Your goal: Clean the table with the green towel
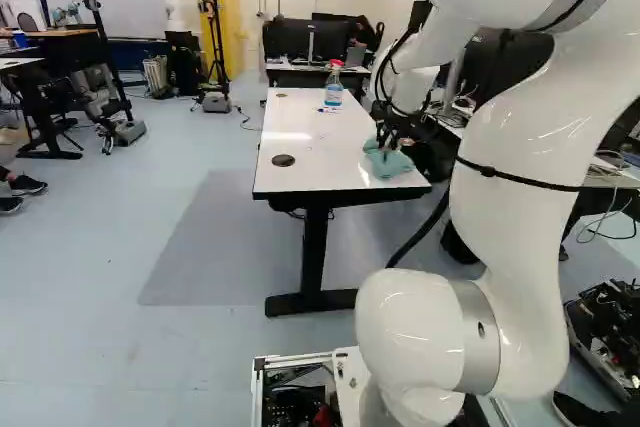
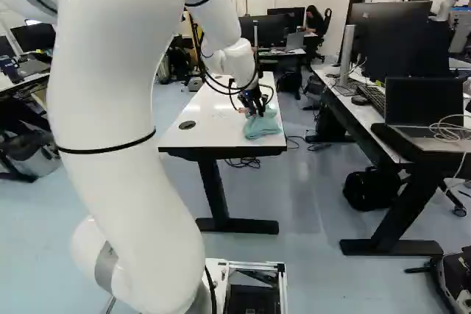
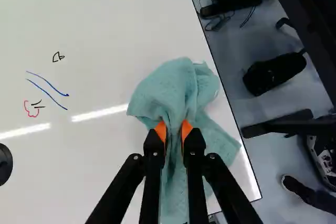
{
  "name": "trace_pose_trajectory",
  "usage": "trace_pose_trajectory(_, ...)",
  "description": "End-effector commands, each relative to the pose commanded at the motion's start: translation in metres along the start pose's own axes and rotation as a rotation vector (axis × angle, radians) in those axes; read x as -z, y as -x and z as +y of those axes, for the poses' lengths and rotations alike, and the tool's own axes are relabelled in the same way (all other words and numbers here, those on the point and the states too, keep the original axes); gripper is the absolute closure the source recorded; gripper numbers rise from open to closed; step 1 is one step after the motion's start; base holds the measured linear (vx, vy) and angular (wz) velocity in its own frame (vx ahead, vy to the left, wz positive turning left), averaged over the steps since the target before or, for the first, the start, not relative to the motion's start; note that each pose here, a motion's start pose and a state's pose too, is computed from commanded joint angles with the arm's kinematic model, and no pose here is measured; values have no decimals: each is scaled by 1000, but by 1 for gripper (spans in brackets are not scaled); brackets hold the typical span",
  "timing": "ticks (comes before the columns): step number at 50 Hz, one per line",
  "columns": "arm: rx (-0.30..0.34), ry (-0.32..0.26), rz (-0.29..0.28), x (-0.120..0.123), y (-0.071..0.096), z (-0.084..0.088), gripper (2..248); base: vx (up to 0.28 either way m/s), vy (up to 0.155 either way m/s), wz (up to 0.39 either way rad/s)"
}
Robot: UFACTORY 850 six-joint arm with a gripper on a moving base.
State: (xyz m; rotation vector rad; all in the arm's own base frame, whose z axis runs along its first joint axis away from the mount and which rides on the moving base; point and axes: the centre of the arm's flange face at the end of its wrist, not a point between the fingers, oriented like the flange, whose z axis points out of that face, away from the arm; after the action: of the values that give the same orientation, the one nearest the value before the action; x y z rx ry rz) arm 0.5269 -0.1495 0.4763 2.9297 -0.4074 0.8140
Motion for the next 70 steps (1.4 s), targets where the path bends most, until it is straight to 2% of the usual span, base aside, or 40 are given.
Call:
trace_pose_trajectory(24, 3, -2, 55, 32, -6, -2, 199, 0, 0, 0)
trace_pose_trajectory(35, 14, -9, 81, 46, -10, -9, 199, 0, 0, 0)
trace_pose_trajectory(47, 39, -26, 92, 50, -14, -25, 199, 0, 0, 0)
trace_pose_trajectory(70, 103, -69, 95, 44, -23, -67, 199, 0, 0, 0)
